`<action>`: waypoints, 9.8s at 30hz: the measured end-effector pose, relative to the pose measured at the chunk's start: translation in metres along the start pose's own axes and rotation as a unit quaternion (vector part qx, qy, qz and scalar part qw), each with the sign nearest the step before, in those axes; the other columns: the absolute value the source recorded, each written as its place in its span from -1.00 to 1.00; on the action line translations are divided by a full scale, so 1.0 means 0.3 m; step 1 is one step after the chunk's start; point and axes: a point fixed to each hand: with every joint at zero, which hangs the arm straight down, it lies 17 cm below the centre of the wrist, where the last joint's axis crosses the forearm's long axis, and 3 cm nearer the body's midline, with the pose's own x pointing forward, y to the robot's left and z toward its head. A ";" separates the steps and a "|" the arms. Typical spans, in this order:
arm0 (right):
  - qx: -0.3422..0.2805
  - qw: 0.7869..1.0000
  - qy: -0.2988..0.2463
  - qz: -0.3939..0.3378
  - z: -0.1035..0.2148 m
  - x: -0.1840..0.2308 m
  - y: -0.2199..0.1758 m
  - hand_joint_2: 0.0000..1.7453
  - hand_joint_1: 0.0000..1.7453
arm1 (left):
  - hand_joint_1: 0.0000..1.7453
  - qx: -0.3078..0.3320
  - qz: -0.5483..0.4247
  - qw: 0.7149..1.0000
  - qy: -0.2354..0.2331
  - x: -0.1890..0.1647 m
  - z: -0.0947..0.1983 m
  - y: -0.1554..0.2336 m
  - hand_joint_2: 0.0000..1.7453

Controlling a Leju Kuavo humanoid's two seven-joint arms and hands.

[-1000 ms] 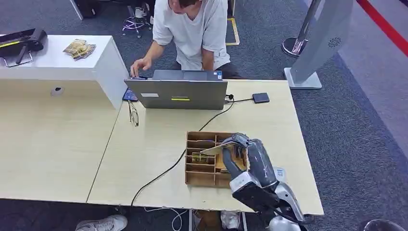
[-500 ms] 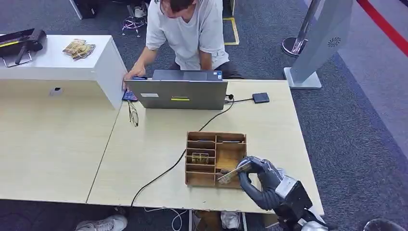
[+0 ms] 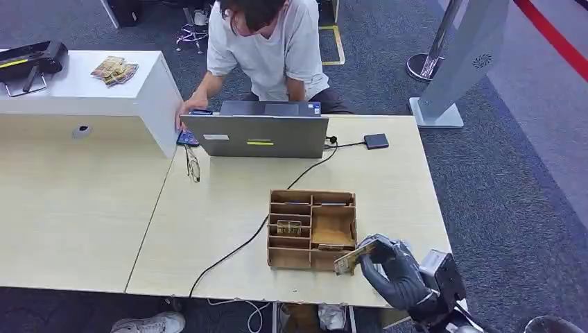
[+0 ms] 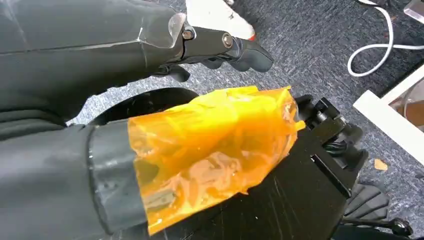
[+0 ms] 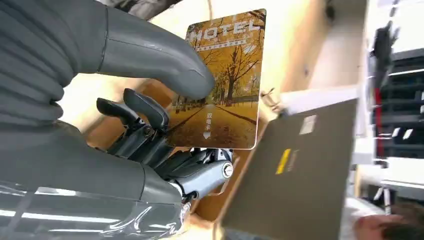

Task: Pass the card to the sensor for recognition and then transmit it.

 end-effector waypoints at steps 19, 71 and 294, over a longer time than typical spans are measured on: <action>-0.043 0.988 0.125 0.081 0.227 -0.130 -0.288 1.00 1.00 | -1.00 0.003 0.003 1.000 0.003 -0.004 -0.001 0.004 -1.00; -0.091 0.935 0.214 0.269 0.130 -0.281 -0.363 1.00 1.00 | -1.00 0.002 0.003 1.000 0.017 -0.033 -0.003 0.011 -1.00; -0.214 0.676 -0.159 0.687 -0.542 0.462 0.029 -1.00 -1.00 | -1.00 -0.019 -0.024 1.000 0.004 0.011 -0.002 -0.014 -1.00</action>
